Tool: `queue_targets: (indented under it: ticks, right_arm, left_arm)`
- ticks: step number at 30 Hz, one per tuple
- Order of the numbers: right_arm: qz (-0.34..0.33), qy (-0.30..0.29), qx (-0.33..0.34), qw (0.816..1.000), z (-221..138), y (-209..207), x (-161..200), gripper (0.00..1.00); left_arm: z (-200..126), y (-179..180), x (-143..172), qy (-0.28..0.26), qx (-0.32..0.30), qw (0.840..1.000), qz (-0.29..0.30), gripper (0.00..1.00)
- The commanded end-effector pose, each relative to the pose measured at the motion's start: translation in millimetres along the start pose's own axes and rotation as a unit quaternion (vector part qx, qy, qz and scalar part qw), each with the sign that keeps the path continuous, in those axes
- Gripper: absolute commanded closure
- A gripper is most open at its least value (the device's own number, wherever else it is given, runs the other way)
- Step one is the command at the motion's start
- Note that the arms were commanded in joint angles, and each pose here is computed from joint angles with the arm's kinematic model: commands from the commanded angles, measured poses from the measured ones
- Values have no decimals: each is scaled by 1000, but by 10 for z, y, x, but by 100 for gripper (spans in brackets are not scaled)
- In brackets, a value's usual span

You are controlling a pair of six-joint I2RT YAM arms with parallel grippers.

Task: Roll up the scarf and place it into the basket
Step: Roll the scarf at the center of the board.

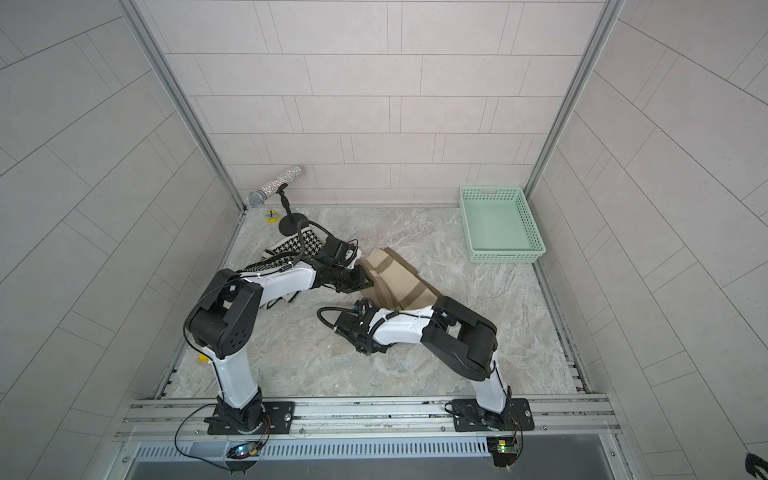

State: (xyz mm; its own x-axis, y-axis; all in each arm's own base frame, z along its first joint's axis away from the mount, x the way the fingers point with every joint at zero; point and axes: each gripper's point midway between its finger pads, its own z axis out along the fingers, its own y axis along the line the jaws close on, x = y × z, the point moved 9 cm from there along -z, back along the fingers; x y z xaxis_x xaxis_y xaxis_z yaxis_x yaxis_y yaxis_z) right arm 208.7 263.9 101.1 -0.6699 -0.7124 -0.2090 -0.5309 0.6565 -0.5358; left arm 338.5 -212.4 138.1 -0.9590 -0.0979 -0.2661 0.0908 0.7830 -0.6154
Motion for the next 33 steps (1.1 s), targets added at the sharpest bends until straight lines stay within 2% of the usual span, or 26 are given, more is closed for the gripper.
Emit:
queue_targets:
  ticks: [1, 3, 8, 11, 12, 17, 24, 33]
  right_arm:
    - [63, 22, -212, 975, -81, 127, 54, 100]
    - [103, 6, -306, 946, -187, 92, -5, 100]
    - [188, -14, -450, 873, -247, -148, -113, 100]
    - [230, -20, -510, 828, -185, -306, -117, 100]
    - [242, -19, -522, 818, -146, -356, -109, 100]
    - [284, -3, -569, 772, 104, -478, -25, 100]
    - [327, 9, -606, 725, 377, -536, 87, 100]
    - [322, 16, -620, 715, 429, -520, 127, 100]
  left_arm:
    - [-494, 2, -54, -60, -34, 998, -6, 55]
    - [-716, 13, -4, -83, -53, 995, -4, 52]
    - [-970, 46, 213, -95, -73, 993, 2, 50]
    - [-922, 122, 333, -84, -63, 994, -14, 47]
    - [-879, 148, 361, -78, -60, 995, -19, 44]
    - [-621, 205, 366, -61, -18, 997, -43, 42]
    - [-287, 71, 171, -53, 23, 998, -32, 41]
    - [138, 136, -112, -53, 11, 998, -35, 41]
